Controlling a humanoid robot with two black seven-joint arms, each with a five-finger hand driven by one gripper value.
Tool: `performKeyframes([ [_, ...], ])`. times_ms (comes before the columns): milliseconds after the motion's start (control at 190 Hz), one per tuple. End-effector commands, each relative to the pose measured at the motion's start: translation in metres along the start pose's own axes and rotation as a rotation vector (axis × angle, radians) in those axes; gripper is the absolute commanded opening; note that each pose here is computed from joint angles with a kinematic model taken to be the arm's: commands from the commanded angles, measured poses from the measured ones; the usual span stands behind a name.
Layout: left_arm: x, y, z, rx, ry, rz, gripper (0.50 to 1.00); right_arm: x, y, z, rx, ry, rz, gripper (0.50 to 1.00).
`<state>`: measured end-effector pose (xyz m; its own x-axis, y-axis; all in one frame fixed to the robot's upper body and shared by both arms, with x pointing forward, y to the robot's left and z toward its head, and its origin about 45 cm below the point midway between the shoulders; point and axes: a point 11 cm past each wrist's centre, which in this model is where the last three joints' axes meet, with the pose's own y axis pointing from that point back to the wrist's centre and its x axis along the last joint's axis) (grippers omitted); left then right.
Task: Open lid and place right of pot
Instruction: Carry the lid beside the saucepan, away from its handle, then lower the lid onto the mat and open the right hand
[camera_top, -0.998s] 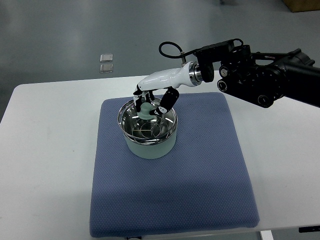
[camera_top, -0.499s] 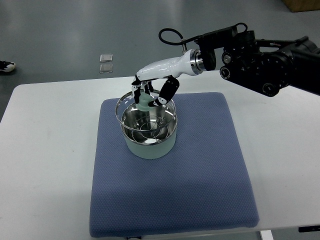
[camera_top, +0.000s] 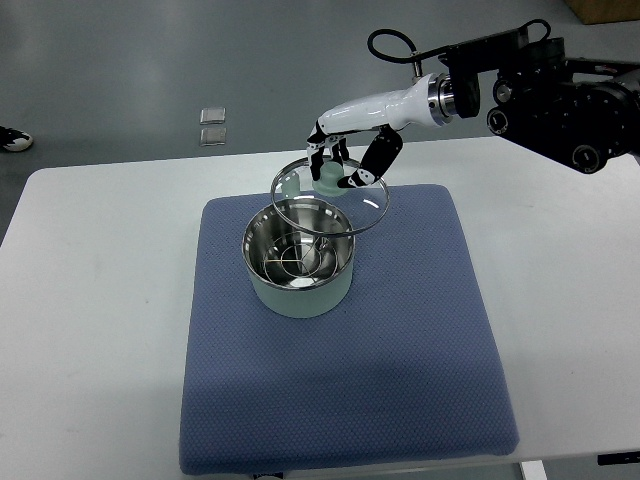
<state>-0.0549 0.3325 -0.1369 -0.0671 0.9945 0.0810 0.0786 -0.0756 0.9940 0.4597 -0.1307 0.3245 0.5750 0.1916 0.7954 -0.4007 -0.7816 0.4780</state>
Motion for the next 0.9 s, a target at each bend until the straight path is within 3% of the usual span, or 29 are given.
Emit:
performKeyframes([
  [0, 0.000, 0.000, 0.000, 0.002, 0.001, 0.000, 1.000, -0.003, 0.005, 0.006, -0.010, -0.009, 0.000, 0.500],
  [630, 0.001, 0.000, 0.000, 0.000, 0.001, 0.001, 1.000, -0.022, 0.043, 0.048, -0.105, -0.060, 0.008, 0.500],
  [893, -0.001, 0.000, 0.000, -0.001, -0.001, -0.003, 1.000, -0.055, 0.064, 0.075, -0.145, -0.125, -0.002, 0.500],
])
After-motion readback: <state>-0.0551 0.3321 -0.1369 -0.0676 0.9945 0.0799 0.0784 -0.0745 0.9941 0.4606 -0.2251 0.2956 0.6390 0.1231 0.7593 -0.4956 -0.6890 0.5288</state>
